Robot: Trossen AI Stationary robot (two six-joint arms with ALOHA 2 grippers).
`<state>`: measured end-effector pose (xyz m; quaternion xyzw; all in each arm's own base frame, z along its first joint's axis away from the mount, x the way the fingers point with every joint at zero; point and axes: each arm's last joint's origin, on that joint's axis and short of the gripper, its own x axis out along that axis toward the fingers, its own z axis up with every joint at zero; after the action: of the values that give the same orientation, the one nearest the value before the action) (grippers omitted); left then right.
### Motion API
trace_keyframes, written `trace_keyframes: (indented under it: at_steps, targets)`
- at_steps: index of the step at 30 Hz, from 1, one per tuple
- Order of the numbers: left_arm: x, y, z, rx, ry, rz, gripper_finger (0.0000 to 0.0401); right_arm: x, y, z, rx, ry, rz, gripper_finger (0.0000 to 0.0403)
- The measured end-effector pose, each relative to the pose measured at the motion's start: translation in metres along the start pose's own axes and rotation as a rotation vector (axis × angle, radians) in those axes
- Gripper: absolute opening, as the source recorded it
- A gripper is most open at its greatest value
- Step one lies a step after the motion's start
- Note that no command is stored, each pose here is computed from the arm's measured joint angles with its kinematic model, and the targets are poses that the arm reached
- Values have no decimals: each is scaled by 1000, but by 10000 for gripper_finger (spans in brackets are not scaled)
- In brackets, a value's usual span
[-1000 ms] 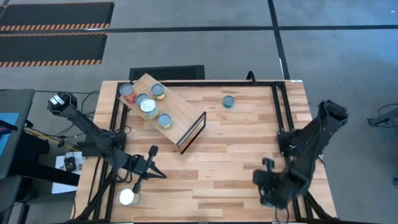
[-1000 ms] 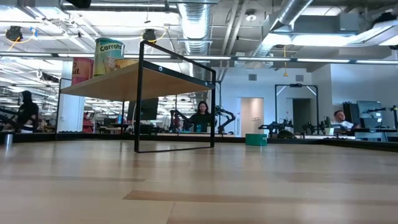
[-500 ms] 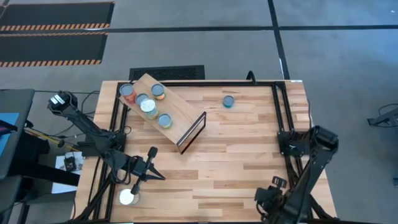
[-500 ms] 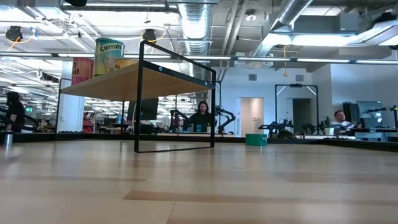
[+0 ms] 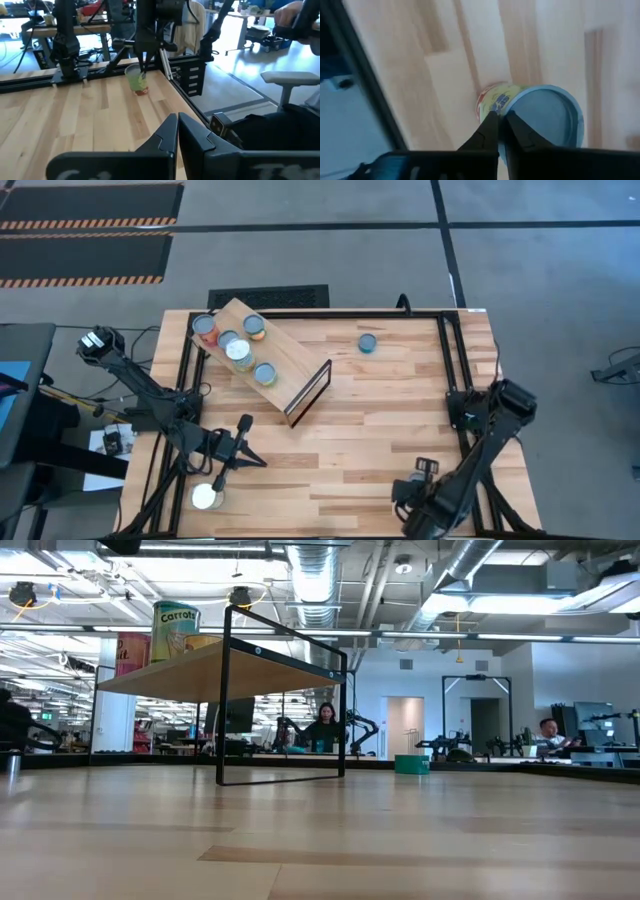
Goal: Pick and place cans onto a shelf
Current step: Put the canned spaghetti sauce on the shelf
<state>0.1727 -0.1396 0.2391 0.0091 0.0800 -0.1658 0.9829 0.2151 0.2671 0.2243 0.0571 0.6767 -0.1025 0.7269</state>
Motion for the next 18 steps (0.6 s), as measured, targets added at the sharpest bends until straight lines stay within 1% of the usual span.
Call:
trace_keyframes:
  at_steps: [3, 5, 10, 13, 15, 18]
  targets:
    - [0, 0, 0, 0, 0, 0, 4, -15, -4, 23, -83, -66, 38, 27]
    - [0, 0, 0, 0, 0, 0, 4, -23, -7, 42, -162, -137, 59, 24]
    - [0, 0, 0, -9, 1, 0, 4, -42, -22, 102, -346, -359, 136, 19]
    - [0, 0, 0, -14, 4, 0, 4, -44, -34, 133, -435, -481, 148, 21]
    - [0, 0, -1, -16, 6, 0, 4, -40, -39, 154, -491, -557, 147, 21]
    - [0, 0, -1, -16, 8, 0, 4, -30, -43, 176, -575, -583, 107, 21]
